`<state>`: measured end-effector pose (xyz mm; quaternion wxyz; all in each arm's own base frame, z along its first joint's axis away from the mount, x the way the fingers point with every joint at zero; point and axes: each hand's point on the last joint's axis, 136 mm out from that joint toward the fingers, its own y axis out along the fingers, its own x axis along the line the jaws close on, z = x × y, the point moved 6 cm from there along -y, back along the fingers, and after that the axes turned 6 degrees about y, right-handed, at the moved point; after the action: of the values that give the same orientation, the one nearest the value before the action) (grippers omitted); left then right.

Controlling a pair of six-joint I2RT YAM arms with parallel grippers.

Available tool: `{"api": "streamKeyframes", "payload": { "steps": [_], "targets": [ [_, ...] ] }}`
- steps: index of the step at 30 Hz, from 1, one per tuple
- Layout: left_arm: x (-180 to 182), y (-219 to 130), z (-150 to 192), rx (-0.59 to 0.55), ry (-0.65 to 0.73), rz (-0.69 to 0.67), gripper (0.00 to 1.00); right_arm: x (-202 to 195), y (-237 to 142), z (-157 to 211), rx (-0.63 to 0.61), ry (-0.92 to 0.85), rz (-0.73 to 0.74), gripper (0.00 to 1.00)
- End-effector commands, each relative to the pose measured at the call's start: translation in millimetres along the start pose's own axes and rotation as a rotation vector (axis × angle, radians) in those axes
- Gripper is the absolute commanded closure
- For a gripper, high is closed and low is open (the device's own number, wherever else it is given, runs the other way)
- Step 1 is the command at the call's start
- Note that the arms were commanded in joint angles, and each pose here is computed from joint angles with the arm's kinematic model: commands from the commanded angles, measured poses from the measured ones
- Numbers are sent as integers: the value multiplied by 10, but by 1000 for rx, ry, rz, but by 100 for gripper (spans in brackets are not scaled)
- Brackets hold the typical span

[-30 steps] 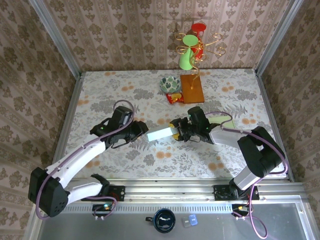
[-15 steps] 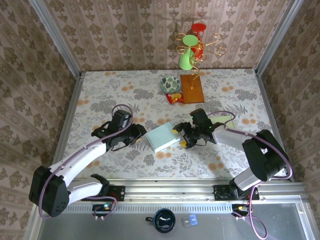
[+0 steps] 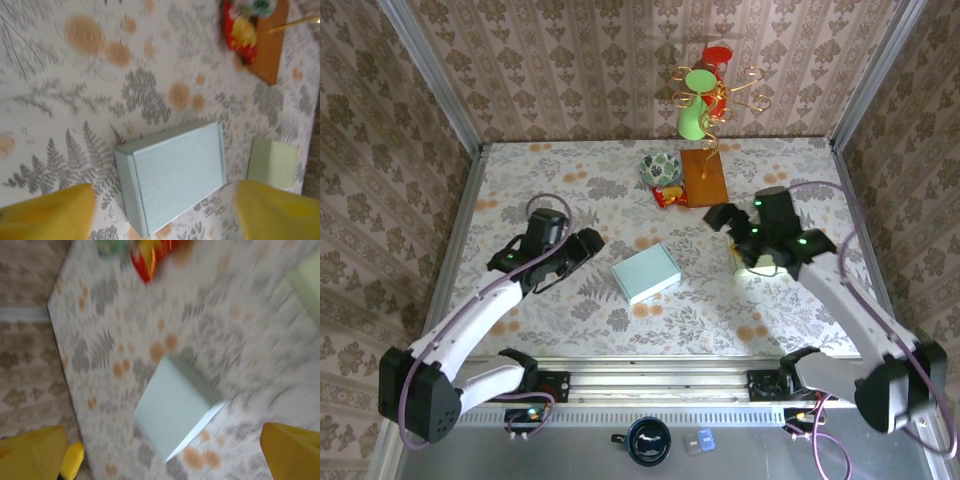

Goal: Fold the paper box

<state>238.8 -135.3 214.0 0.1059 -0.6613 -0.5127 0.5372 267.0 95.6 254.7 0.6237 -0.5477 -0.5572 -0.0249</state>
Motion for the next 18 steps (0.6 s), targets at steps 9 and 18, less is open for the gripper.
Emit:
{"api": "streamKeyframes", "payload": {
  "steps": [9, 18],
  "targets": [
    [679, -521, -571, -371, 31, -339, 0, -698, -525, -675, -733, -520, 368, 0],
    [1133, -406, -809, -461, 387, -727, 0, -1242, 369, -677, -651, -721, 385, 0]
  ]
}}
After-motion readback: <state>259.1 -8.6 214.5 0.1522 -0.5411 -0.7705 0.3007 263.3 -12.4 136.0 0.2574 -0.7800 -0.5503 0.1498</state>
